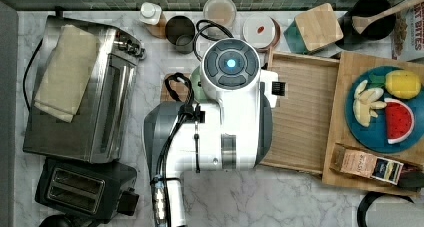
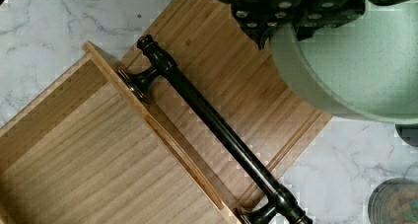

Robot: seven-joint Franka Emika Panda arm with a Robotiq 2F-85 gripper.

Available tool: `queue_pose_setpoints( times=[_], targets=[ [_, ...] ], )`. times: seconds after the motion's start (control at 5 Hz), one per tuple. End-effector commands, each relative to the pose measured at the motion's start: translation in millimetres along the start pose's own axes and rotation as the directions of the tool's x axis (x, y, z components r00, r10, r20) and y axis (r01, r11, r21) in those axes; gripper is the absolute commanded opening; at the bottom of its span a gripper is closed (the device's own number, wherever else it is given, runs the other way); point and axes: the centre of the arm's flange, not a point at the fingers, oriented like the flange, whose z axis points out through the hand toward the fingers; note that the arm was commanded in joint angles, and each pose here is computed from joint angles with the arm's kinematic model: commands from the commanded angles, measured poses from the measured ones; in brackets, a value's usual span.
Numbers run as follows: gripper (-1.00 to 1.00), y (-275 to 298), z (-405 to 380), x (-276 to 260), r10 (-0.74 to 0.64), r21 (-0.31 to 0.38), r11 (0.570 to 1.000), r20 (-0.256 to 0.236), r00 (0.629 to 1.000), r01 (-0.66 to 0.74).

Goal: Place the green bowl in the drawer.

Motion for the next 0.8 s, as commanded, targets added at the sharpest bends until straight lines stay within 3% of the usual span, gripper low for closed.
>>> queue_pose_setpoints(
  times=[0.2, 0.4, 0.6, 0.8],
  targets=[
    [-1.0, 1.9, 1.2, -1.6, 0.0, -0.003, 1.0, 0.002, 1.0, 0.0],
    [-1.0, 11.8, 5.9, 2.9, 0.107, 0.018, 0.994, -0.03, 0.994, -0.107],
    [-1.0, 39.8, 9.7, 27.6, 0.214, 0.085, 0.974, -0.015, 0.977, -0.212],
    [-1.0, 50.1, 6.3, 54.9, 0.292, 0.07, 0.954, -0.018, 0.956, -0.291]
  ],
)
